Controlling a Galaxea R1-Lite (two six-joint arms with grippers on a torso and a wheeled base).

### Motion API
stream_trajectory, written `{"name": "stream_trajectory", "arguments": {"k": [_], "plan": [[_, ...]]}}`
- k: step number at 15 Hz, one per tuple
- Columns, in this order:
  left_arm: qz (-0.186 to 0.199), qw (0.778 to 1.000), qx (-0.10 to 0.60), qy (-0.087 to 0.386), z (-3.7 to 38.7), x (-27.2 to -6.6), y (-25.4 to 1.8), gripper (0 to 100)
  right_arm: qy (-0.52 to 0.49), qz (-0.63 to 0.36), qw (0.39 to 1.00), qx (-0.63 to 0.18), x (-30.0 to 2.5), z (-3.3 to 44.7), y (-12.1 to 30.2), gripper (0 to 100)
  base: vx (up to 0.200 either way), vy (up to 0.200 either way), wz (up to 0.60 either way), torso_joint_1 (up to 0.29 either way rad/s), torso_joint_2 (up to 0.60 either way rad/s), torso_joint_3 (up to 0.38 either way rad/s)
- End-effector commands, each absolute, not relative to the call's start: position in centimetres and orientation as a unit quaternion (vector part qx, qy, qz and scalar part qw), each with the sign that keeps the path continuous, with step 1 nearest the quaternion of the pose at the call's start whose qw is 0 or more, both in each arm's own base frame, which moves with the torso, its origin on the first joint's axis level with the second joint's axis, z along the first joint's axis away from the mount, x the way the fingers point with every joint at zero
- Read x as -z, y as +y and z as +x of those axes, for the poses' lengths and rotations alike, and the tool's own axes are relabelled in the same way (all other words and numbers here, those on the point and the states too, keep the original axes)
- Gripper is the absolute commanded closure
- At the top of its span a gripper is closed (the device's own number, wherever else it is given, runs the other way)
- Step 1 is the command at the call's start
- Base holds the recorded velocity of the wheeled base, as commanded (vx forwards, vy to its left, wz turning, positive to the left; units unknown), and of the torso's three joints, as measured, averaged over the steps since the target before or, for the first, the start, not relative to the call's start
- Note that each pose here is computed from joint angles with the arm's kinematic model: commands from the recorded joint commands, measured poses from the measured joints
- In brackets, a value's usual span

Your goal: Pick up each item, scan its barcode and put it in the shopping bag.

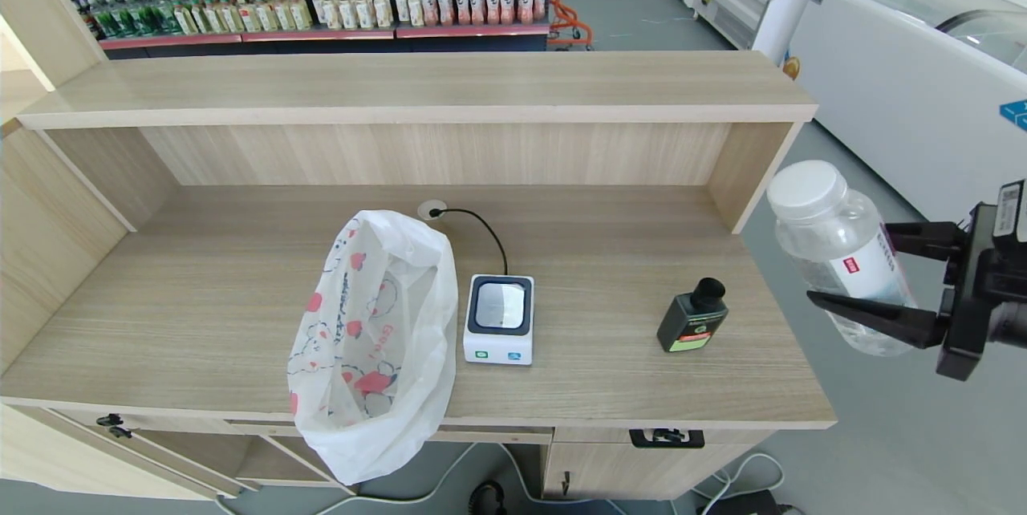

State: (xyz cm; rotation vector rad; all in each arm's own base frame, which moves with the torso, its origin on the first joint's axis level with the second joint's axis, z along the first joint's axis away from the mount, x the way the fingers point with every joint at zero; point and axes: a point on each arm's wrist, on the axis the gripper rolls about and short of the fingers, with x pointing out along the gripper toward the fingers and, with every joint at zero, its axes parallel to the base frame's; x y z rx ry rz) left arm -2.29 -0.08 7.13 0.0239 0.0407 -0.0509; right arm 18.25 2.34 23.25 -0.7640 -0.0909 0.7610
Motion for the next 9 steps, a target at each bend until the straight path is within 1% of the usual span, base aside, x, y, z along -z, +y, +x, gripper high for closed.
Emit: {"name": "stream_trajectory", "arguments": {"k": [1,5,7,9], "plan": [[0.012,0.999,0.026,0.02,-2.3,-7.1,-0.1,0,-0.03,-0.396,0.853,-0.339,-22.8,20.0,1.0,100,0.0,0.0,0.0,0.0,0.0,0.0],[0.012,0.999,0.026,0.02,-2.3,-7.1,-0.1,0,-0.033,-0.416,0.841,-0.345,-22.2,20.7,1.1,100,0.0,0.0,0.0,0.0,0.0,0.0],[0.012,0.999,0.026,0.02,-2.3,-7.1,-0.1,0,-0.059,-0.451,0.824,-0.338,-22.3,20.6,1.1,100,0.0,0.0,0.0,0.0,0.0,0.0],[0.012,0.999,0.026,0.02,-2.3,-7.1,-0.1,0,-0.09,-0.466,0.812,-0.34,-21.6,20.2,1.2,100,0.0,0.0,0.0,0.0,0.0,0.0]]}}
